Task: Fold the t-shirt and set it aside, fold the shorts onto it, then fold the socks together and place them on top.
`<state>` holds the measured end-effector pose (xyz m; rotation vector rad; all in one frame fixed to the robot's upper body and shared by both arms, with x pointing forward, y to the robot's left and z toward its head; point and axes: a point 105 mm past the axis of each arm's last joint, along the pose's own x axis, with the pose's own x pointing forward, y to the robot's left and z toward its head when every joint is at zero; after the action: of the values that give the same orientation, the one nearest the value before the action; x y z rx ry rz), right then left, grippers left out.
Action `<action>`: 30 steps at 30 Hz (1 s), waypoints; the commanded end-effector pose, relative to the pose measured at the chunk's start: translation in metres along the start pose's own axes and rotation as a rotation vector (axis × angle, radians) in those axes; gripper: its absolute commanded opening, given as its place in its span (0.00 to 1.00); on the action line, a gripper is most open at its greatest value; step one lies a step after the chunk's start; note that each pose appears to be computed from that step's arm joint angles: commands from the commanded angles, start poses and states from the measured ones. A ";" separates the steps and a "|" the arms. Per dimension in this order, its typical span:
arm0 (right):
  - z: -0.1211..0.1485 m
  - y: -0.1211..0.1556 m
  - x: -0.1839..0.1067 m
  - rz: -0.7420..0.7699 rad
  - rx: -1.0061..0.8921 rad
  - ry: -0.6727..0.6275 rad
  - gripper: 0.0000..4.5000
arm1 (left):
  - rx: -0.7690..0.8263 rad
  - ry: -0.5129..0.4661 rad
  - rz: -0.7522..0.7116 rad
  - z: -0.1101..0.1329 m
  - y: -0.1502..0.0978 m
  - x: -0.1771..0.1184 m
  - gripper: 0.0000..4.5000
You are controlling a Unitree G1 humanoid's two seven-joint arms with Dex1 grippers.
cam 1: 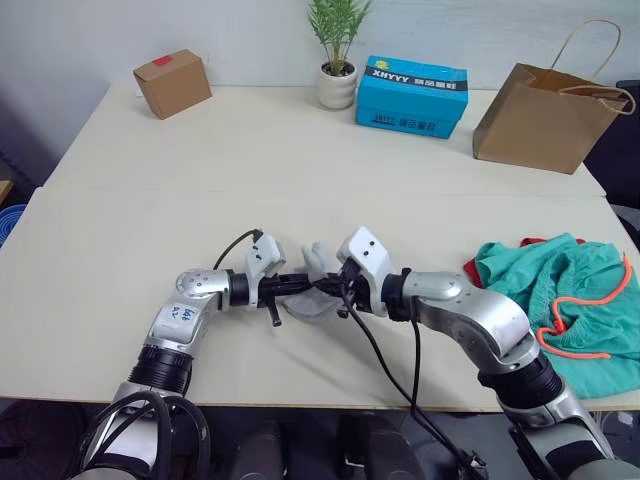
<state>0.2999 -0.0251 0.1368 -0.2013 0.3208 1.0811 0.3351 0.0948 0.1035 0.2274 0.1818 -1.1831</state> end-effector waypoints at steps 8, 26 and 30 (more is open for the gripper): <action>-0.005 -0.002 0.005 0.079 0.088 -0.041 0.56 | 0.130 0.035 0.052 0.008 0.007 -0.025 0.00; 0.009 -0.002 -0.054 0.261 0.199 -0.243 0.99 | 0.016 0.007 -0.116 0.067 0.002 -0.089 0.00; -0.014 -0.031 -0.081 0.060 0.202 -0.290 0.95 | 0.074 -0.116 -0.200 0.090 -0.015 -0.062 0.00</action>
<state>0.2881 -0.0992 0.1457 0.1727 0.2493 1.1590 0.3017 0.1313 0.1851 0.1873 0.1588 -1.3766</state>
